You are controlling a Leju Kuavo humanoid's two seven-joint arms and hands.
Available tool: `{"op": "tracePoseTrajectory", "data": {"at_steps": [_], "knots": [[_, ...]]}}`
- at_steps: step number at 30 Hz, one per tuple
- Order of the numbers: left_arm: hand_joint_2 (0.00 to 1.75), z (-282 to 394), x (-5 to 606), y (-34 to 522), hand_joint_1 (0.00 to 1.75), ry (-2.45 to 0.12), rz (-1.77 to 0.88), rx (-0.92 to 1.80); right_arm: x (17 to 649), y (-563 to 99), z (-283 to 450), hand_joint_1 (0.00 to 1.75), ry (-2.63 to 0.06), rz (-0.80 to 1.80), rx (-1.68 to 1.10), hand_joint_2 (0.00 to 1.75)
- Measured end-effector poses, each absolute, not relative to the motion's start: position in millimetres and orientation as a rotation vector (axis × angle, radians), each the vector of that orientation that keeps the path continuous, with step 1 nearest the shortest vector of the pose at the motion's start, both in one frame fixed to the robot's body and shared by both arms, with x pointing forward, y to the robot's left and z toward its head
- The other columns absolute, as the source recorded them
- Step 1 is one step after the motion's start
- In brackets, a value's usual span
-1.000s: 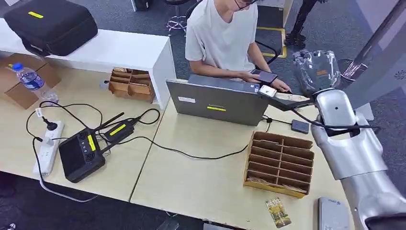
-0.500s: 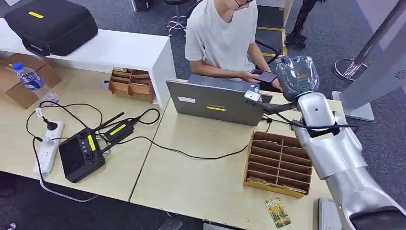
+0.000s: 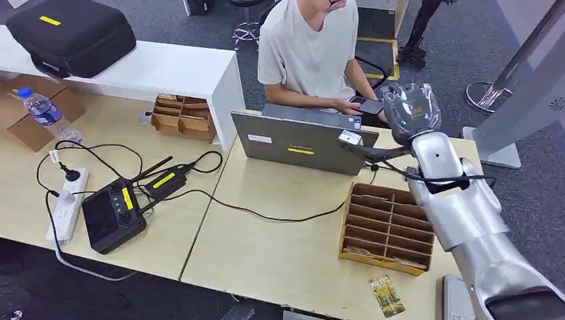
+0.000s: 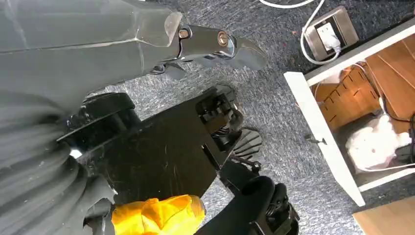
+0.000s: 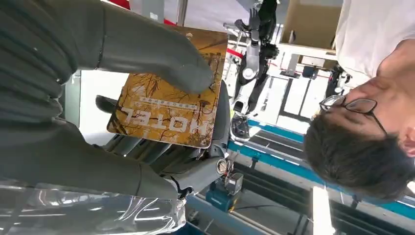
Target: Pass the card to the sensor for recognition and then transmit it.
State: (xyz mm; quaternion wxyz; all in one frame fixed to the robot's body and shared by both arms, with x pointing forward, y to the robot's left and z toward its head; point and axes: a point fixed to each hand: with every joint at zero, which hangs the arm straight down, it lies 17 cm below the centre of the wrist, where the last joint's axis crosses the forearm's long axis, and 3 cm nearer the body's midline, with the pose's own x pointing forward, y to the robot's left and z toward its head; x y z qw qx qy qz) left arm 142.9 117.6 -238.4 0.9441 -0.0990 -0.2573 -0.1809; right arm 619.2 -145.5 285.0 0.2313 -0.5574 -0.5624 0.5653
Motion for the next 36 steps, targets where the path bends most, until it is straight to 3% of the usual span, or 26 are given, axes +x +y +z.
{"op": "tracePoseTrajectory", "data": {"at_steps": [36], "knots": [[1.75,-242.2,140.3,122.2,0.0,-0.482,-0.385,-0.187,627.8,-161.6,313.2,1.75,-1.557,1.521,-1.594,1.75]]}}
